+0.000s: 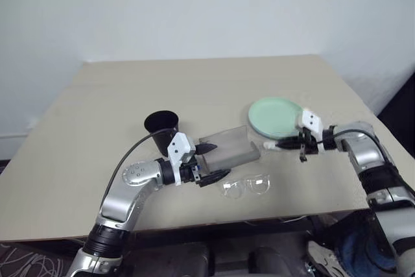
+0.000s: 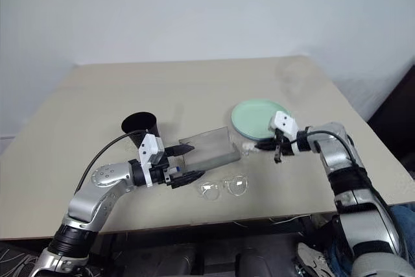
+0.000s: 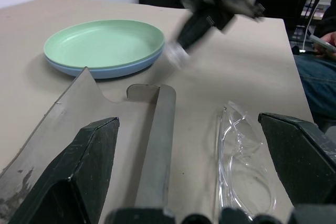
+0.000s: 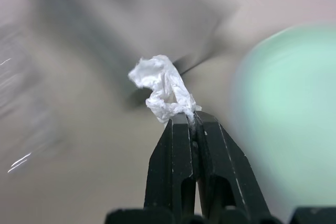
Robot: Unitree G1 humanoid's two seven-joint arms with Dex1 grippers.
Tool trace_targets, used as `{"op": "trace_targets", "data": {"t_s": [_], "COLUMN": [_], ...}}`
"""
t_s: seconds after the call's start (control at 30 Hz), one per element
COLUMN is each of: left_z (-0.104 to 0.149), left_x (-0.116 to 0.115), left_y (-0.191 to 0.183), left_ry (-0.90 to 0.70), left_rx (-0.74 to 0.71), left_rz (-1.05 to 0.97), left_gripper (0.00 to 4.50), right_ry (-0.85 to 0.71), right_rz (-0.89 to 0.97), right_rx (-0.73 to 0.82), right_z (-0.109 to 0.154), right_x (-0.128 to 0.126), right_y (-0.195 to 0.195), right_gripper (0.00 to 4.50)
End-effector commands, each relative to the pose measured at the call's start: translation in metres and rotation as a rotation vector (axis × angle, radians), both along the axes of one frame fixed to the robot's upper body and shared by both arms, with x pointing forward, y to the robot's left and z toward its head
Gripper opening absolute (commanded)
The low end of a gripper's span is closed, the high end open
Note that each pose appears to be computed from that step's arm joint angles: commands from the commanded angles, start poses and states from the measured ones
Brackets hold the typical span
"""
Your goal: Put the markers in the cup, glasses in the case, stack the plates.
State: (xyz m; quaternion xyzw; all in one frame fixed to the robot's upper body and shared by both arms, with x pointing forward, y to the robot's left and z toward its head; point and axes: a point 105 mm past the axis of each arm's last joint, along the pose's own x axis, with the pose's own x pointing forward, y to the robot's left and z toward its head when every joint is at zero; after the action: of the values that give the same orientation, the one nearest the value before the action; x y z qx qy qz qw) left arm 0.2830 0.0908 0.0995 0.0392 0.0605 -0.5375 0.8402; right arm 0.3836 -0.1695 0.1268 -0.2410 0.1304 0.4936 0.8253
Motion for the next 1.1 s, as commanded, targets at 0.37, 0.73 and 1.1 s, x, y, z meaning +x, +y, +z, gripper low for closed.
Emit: {"op": "trace_targets", "data": {"t_s": [0.37,0.73,1.1], "left_z": [0.013,0.015,0.013], "left_x": [0.002,0.005,0.014], "left_y": [-0.004,-0.004,-0.016], "left_ry": [-0.064,-0.072,-0.016], "left_rx": [0.001,0.021,0.124], "left_rz": [-0.01,-0.023,-0.139], "left_gripper": [4.5,4.5,4.5], "right_ry": [-0.124,-0.181,-0.089], "right_rz": [-0.405,-0.344,-0.052], "right_rx": [-0.097,-0.036,0.11], "right_z": [-0.01,-0.001,-0.006], "right_x": [0.059,0.054,0.012], "right_y": [-0.022,-0.02,-0.006], "right_gripper": [0.95,3.85,3.85]}}
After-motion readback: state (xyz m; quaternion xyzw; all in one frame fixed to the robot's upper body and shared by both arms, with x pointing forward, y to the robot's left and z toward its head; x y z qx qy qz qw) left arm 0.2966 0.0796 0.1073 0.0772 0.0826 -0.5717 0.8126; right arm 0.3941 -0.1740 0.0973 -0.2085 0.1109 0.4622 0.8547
